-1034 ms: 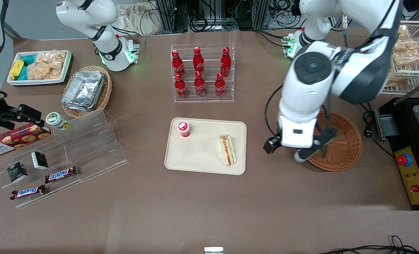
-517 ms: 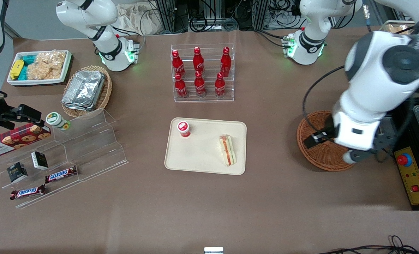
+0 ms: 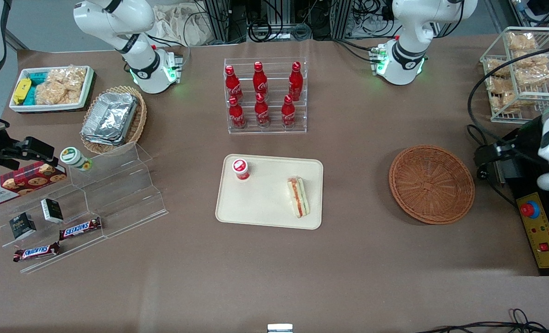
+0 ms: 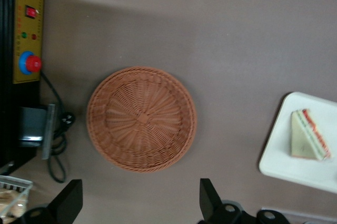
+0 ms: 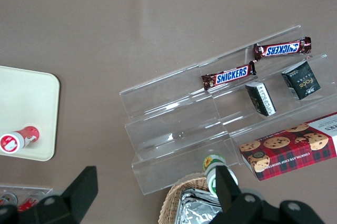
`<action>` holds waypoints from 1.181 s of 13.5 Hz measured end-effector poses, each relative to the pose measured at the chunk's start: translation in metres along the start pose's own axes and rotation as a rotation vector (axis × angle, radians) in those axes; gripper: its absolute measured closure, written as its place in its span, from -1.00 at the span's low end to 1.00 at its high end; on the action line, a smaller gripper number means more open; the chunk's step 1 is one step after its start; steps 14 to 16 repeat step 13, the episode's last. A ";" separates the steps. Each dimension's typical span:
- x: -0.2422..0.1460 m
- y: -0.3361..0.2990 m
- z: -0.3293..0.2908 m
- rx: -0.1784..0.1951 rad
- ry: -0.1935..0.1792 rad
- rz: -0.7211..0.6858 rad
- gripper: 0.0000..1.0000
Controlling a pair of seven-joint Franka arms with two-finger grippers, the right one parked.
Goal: Place sandwich from basket to tray
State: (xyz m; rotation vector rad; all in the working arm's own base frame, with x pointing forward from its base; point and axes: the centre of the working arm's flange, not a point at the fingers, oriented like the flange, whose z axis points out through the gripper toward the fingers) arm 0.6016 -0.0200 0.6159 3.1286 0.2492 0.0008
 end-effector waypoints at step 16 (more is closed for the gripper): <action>-0.023 -0.055 -0.009 -0.005 -0.020 0.012 -1.00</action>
